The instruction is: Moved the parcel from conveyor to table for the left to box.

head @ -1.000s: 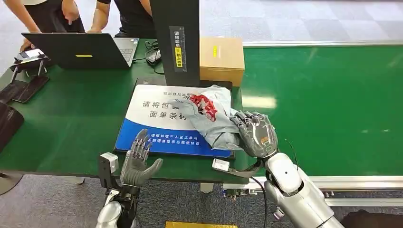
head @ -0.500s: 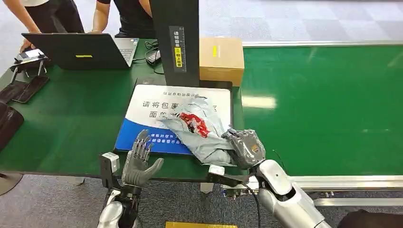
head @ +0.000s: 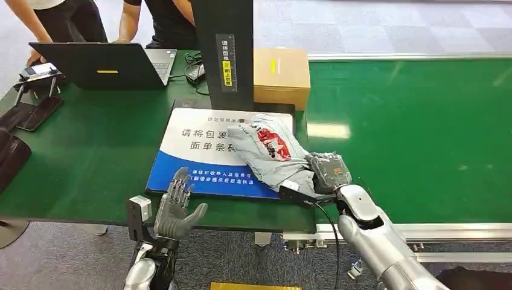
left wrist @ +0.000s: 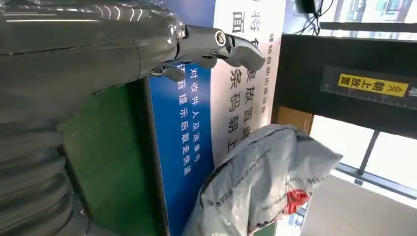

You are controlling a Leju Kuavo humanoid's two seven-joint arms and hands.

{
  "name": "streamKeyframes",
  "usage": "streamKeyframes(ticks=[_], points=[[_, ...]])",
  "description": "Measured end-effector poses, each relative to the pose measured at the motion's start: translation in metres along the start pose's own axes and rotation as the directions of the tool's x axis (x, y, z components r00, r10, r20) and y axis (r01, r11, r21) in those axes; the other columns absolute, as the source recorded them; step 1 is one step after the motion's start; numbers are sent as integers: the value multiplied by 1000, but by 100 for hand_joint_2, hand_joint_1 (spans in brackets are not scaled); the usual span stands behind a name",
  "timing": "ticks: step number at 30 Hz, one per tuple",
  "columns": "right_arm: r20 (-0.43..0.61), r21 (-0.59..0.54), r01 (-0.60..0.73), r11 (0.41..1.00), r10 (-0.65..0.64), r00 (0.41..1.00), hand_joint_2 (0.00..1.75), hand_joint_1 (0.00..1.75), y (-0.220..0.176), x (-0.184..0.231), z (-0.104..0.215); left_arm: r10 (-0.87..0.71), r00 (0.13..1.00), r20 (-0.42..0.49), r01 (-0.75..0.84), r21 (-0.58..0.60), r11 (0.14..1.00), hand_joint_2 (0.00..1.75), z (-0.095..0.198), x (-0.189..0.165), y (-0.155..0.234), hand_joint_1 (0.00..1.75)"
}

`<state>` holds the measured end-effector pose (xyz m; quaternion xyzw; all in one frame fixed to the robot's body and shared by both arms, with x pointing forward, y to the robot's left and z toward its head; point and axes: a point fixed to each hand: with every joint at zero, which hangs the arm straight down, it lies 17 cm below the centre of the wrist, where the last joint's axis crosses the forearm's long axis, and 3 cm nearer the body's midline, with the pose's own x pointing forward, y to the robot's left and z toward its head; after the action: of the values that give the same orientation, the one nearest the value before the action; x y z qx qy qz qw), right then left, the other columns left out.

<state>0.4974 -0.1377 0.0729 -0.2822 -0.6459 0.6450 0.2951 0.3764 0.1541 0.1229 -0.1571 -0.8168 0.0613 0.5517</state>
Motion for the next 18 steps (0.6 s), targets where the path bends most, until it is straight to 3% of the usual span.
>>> streamKeyframes(ticks=[1,2,3,7,8,9,14,18], points=[[-4,-15,-19,1000,19,1000,175,45,-3,-4,0,1,1000,-1,-1,-2,1000,175,0,0,0,0],[-8,-29,-33,999,33,999,175,40,-7,-7,-1,0,1000,-2,0,-3,1000,175,1,0,-1,0],[-11,-41,-46,998,45,999,175,47,-10,-10,-1,0,1000,-3,0,-4,1000,175,1,-1,-1,0],[-18,-62,-80,995,79,997,175,47,-17,-20,-2,1,1000,-4,-1,-5,1000,175,2,-1,-1,0],[-18,-60,-83,995,82,996,175,117,-17,-22,-2,1,1000,-4,-1,-5,1000,175,2,-1,-1,0],[-19,-58,-85,995,84,996,175,175,-17,-23,-2,1,1000,-4,-1,-5,1000,175,2,-1,-1,0],[14,-74,-93,993,94,995,175,175,-17,-21,0,4,1000,-4,-4,-11,1000,175,2,-1,-2,0],[68,-159,-179,971,192,979,175,175,-29,-9,-1,7,1000,-3,-7,-18,1000,175,1,-1,-4,0]])
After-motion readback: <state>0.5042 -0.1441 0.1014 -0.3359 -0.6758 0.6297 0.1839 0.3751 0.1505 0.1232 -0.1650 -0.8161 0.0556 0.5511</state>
